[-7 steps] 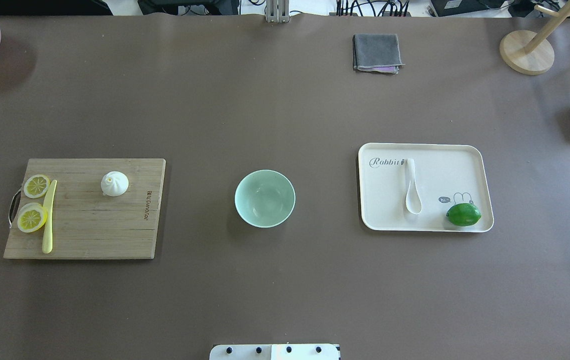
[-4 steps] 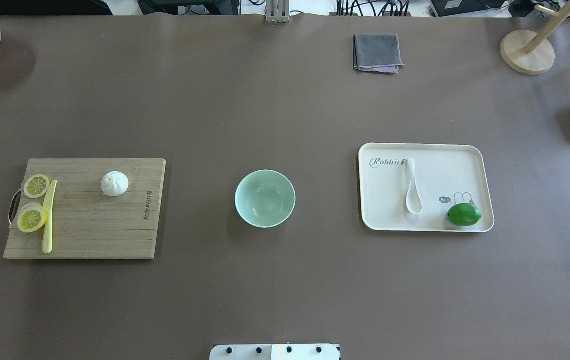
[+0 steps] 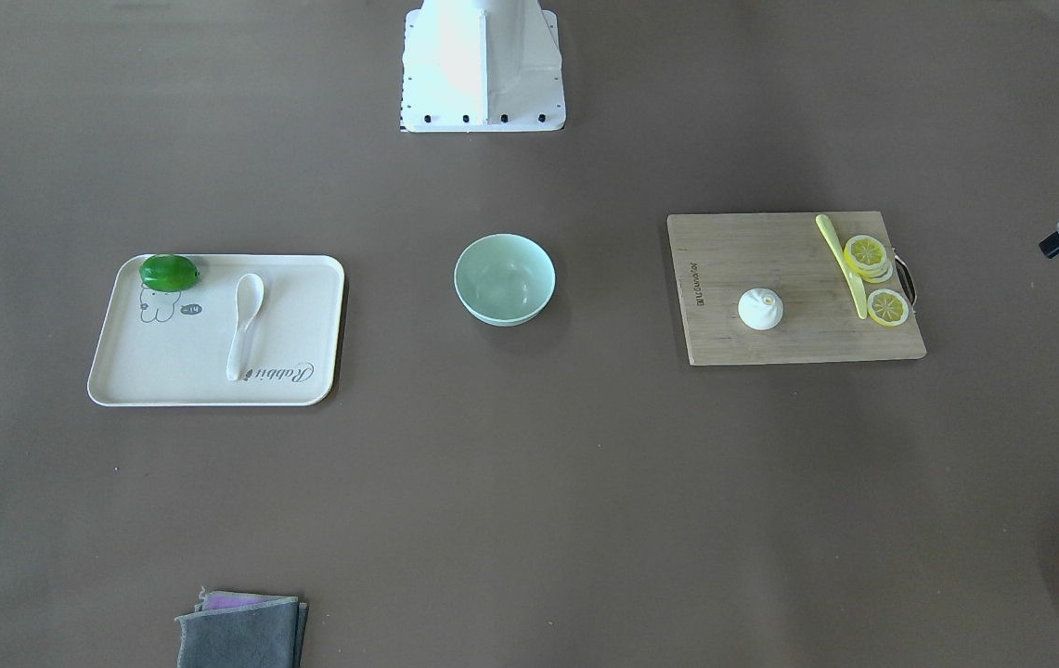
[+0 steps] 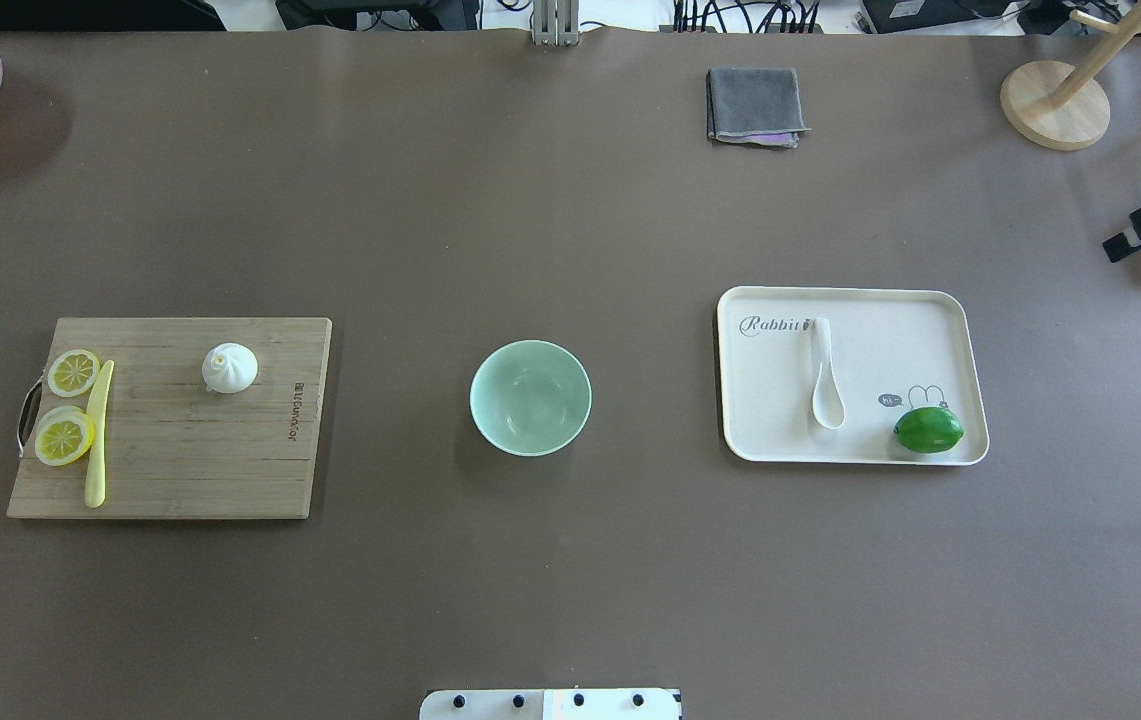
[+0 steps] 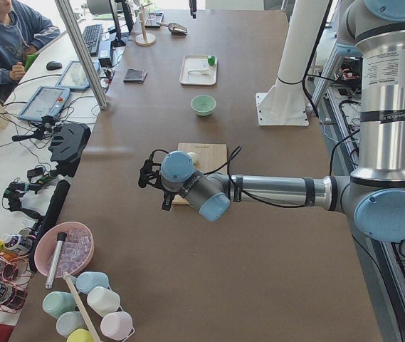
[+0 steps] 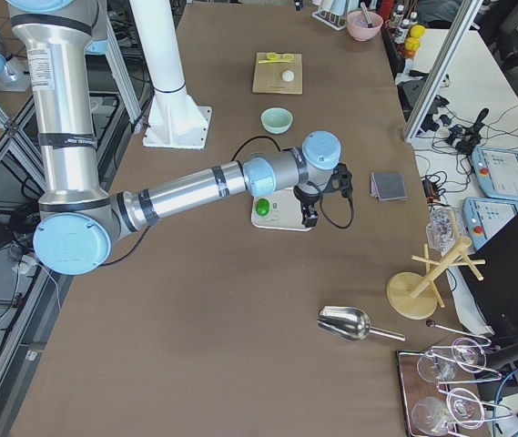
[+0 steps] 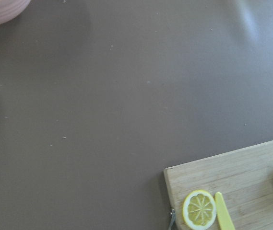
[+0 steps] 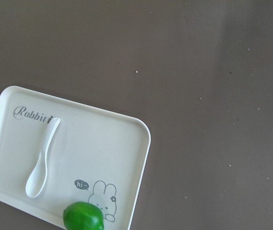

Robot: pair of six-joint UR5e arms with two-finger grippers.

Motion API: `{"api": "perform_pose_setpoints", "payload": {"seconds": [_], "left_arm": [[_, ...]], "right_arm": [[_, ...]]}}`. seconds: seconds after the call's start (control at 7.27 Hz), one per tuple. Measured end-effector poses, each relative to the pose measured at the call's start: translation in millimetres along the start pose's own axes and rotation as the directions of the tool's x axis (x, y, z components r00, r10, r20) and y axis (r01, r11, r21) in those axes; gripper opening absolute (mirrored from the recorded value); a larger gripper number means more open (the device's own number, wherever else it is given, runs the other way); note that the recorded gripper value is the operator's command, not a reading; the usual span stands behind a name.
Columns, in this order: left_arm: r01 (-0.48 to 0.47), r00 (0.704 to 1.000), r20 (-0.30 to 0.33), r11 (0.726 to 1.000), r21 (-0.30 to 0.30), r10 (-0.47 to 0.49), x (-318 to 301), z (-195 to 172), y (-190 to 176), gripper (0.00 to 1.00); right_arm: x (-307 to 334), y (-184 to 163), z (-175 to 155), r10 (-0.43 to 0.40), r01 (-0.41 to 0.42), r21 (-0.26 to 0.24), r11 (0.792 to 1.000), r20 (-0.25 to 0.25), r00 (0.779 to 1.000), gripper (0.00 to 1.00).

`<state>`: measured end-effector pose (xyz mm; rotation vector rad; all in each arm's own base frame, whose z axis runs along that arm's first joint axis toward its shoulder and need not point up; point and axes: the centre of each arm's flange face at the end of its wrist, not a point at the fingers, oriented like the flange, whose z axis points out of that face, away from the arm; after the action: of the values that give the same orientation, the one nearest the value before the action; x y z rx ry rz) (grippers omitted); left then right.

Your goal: Put spoon and bun in bowl

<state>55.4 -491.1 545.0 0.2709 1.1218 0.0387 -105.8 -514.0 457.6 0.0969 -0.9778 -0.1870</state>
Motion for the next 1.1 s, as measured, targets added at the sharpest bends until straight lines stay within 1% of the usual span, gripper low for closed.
{"api": "perform_pose_setpoints", "payload": {"seconds": [0.14,0.28,0.41,0.55,0.83,0.96,1.1], "left_arm": [[0.049,0.999,-0.011,0.999,-0.013,-0.049,36,18,-10,0.98],[0.095,0.995,-0.004,0.995,-0.012,-0.095,69,37,-15,0.98],[0.126,0.992,0.006,0.992,-0.006,-0.126,93,54,-18,0.98],[0.138,0.990,0.018,0.990,0.007,-0.138,110,67,-20,0.98],[0.141,0.989,0.042,0.989,0.042,-0.143,141,95,-25,0.98],[0.160,0.986,0.039,0.986,0.049,-0.162,155,104,-27,0.98],[0.172,0.984,0.035,0.984,0.052,-0.174,163,107,-28,0.98]], "right_arm": [[-36,-6,32,0.023,-0.022,0.027,0.999,-0.042,0.999,1.00],[-73,-7,72,0.044,-0.040,0.066,0.997,-0.069,0.997,1.00],[-107,-5,105,0.072,-0.066,0.086,0.994,-0.070,0.995,0.99],[-140,-3,136,0.102,-0.095,0.094,0.991,-0.074,0.992,0.98],[-177,3,188,0.116,-0.105,0.097,0.990,-0.115,0.987,0.91],[-179,3,208,0.116,-0.105,0.090,0.990,-0.132,0.984,0.87],[-176,1,224,0.113,-0.102,0.085,0.991,-0.139,0.984,0.79]]}}
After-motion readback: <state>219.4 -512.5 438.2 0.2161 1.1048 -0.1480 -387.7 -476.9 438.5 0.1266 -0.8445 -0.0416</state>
